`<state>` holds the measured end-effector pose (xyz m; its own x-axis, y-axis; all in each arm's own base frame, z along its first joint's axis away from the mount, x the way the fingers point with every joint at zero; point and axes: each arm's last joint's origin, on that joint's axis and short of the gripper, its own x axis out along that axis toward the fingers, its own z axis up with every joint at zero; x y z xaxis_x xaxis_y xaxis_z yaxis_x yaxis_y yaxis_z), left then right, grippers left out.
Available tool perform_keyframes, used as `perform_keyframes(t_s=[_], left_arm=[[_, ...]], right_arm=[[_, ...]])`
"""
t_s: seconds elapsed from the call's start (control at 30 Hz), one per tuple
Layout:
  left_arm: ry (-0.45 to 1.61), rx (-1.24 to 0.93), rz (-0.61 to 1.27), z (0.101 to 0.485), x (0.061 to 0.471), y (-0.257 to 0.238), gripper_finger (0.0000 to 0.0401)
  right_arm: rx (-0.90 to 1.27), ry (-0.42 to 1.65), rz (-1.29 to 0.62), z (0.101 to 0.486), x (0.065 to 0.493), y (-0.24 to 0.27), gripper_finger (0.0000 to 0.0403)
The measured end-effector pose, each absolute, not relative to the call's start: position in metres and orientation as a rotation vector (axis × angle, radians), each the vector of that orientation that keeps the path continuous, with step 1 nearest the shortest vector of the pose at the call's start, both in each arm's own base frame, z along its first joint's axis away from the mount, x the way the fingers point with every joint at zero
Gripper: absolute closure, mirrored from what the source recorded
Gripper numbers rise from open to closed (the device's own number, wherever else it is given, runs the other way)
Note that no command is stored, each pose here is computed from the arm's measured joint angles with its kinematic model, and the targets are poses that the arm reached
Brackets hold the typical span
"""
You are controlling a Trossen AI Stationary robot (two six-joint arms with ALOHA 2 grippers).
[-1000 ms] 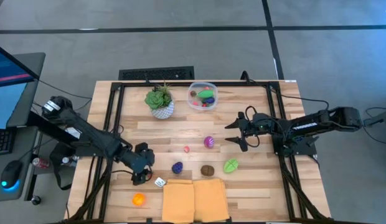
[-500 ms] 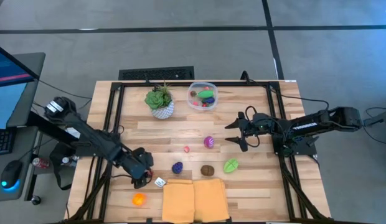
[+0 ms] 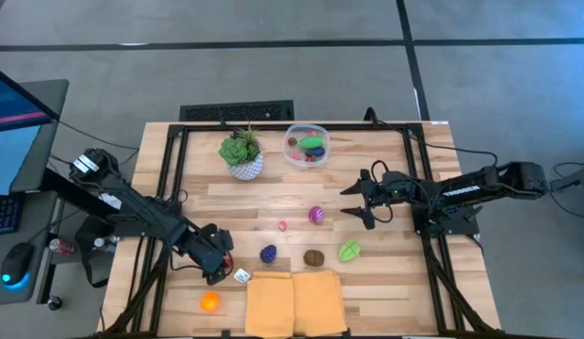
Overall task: Pick and placing Produce into tupperware
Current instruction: Put the strawberry into the transparent bin
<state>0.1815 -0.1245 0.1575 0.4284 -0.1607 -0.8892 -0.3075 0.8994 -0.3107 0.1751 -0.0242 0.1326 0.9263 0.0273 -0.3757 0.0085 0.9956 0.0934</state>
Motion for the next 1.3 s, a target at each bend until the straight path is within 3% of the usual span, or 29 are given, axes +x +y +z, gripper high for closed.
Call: perform_keyframes(t_s=[0.4, 1.3], left_arm=[[1.129, -0.466, 0.086, 0.1580, 0.1821, -0.1250, 0.0167], [1.145, -0.398, 0.040, 0.1545, 0.1809, -0.1294, 0.0168]], right_arm=[[0.094, 0.386, 0.010, 0.1327, 0.1751, -0.0242, 0.0088], [0.095, 0.387, 0.009, 0.1326, 0.1750, -0.0242, 0.0088]])
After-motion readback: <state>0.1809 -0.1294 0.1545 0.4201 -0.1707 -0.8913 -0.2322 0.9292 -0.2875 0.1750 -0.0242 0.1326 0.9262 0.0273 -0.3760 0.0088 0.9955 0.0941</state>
